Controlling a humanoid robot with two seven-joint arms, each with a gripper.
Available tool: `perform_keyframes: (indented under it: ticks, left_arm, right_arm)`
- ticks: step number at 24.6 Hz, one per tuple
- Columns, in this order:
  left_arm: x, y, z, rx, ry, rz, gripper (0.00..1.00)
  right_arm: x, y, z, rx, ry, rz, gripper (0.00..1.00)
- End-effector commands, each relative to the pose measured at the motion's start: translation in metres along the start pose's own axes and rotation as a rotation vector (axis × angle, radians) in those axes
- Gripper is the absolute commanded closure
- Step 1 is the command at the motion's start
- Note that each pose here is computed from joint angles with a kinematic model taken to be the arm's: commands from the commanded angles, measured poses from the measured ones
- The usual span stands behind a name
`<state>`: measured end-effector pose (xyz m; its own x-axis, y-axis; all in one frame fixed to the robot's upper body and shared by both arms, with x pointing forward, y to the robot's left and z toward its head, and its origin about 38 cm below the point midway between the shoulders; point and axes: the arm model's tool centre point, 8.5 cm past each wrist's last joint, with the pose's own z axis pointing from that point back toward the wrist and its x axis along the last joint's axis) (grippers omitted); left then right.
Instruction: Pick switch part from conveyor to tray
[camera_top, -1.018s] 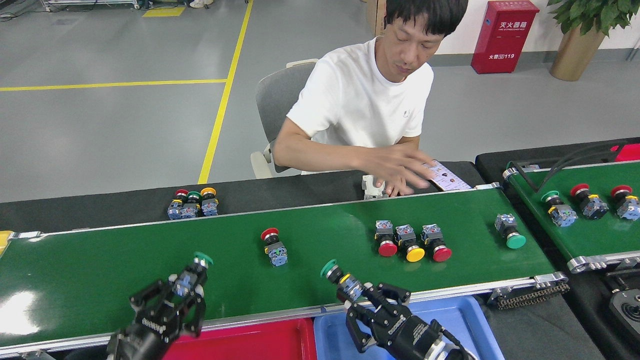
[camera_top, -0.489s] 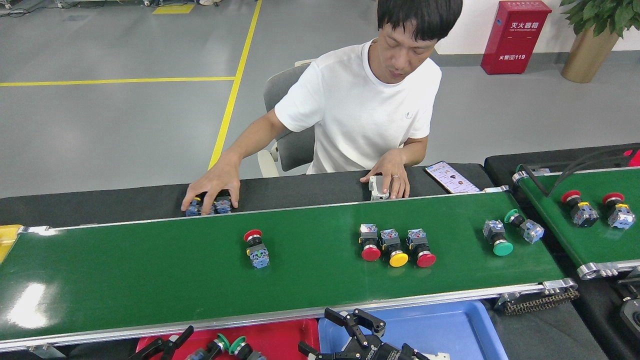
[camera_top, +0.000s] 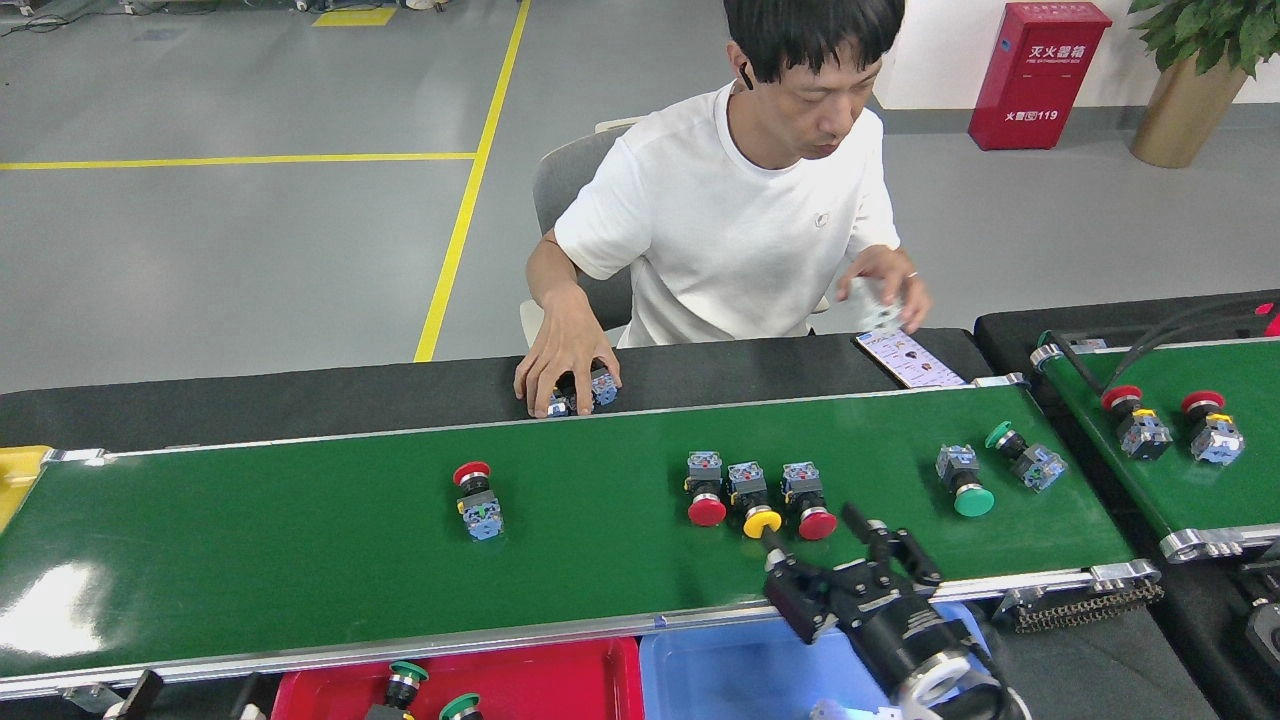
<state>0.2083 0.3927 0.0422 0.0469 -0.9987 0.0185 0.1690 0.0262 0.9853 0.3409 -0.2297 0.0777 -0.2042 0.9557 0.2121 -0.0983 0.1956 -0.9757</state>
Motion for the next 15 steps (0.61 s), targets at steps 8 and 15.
perform_keyframes:
  ticks: [8,15]
  left_arm:
    - [0.03,0.016,-0.065,0.015,-0.012,-0.138,0.0]
    - [0.065,0.021,-0.145,-0.024,-0.09,-0.115,0.0]
  right_arm:
    - [-0.022,0.007,0.051,-0.093,0.037,0.053,0.02]
    - [0.036,0.012,-0.002,-0.058,-0.046,0.048,0.02]
